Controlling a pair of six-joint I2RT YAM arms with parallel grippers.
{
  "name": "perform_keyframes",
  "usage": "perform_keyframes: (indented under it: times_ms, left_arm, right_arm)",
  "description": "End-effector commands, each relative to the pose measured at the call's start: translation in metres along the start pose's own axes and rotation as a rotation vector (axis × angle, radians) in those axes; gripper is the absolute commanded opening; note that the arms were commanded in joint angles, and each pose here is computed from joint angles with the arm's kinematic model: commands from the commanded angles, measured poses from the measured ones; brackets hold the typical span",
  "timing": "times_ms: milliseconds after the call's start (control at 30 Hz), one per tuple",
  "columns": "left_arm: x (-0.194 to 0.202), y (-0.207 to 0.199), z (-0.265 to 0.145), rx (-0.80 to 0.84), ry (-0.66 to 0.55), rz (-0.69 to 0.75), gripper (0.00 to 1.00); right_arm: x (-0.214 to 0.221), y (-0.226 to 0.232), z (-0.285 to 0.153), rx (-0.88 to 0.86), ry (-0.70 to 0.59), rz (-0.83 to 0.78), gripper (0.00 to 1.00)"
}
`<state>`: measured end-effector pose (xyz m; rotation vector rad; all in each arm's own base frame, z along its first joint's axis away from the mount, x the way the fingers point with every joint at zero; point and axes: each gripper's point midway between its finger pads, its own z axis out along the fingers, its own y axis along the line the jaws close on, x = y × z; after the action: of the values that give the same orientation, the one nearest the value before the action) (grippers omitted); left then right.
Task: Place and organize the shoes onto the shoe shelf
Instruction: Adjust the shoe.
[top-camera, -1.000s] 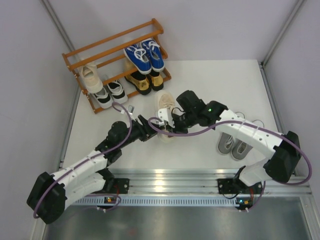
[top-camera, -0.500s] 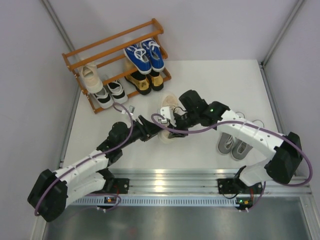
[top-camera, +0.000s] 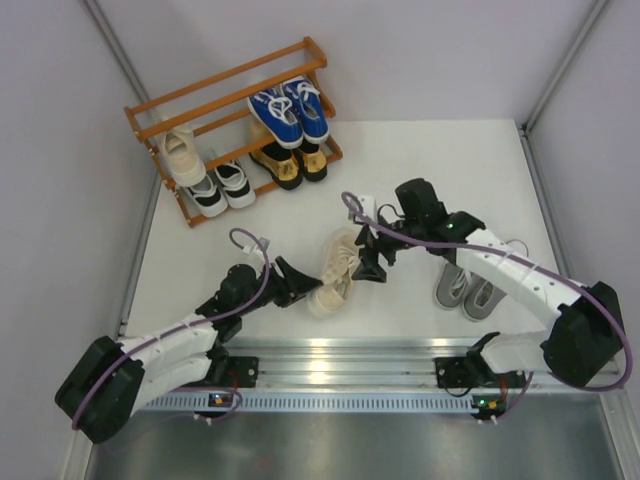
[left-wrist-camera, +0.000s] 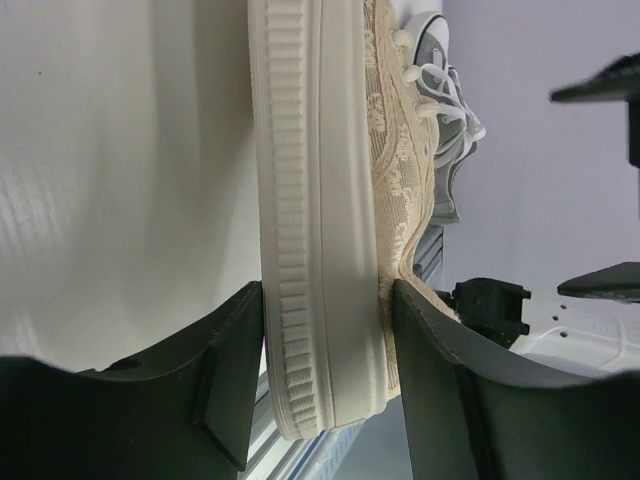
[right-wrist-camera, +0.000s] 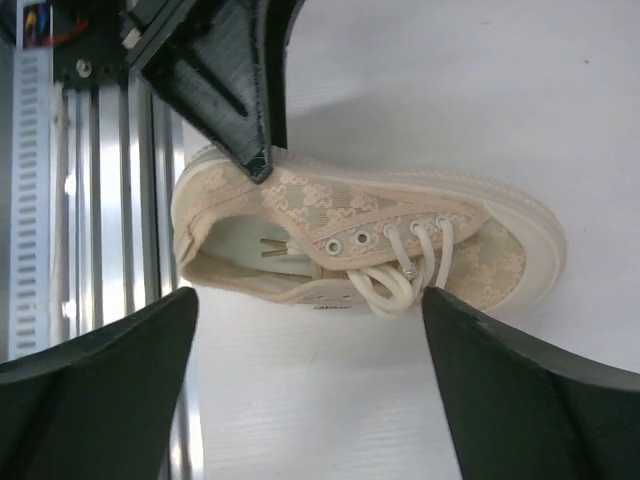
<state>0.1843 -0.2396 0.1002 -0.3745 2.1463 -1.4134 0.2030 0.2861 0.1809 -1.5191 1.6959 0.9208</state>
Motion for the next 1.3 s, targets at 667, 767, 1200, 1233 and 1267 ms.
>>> perform_keyframes:
  times_ms: [667, 767, 1200, 1233, 1267]
  left_arm:
    - [-0.006, -0.122, -0.038, 0.528, -0.012, 0.165, 0.0]
    - [-0.009, -0.135, -0.043, 0.562, -0.019, 0.177, 0.0]
    - [-0.019, -0.168, -0.05, 0.642, -0.042, 0.206, 0.0]
    - [-0.02, -0.169, -0.05, 0.645, -0.047, 0.21, 0.0]
    - [-0.021, -0.17, -0.05, 0.643, -0.046, 0.207, 0.0]
  right_arm:
    - [0.015, -0.091, -0.036, 0.097, -0.418, 0.826, 0.99]
    - [0.012, -0.087, -0.035, 0.063, -0.435, 0.815, 0.99]
    - [-0.033, -0.045, -0.038, -0.204, -0.48, 0.738, 0.69]
    - [-0.039, -0.045, -0.04, -0.208, -0.488, 0.718, 0.61]
    - [-0.041, -0.044, -0.042, -0.221, -0.487, 0.709, 0.44]
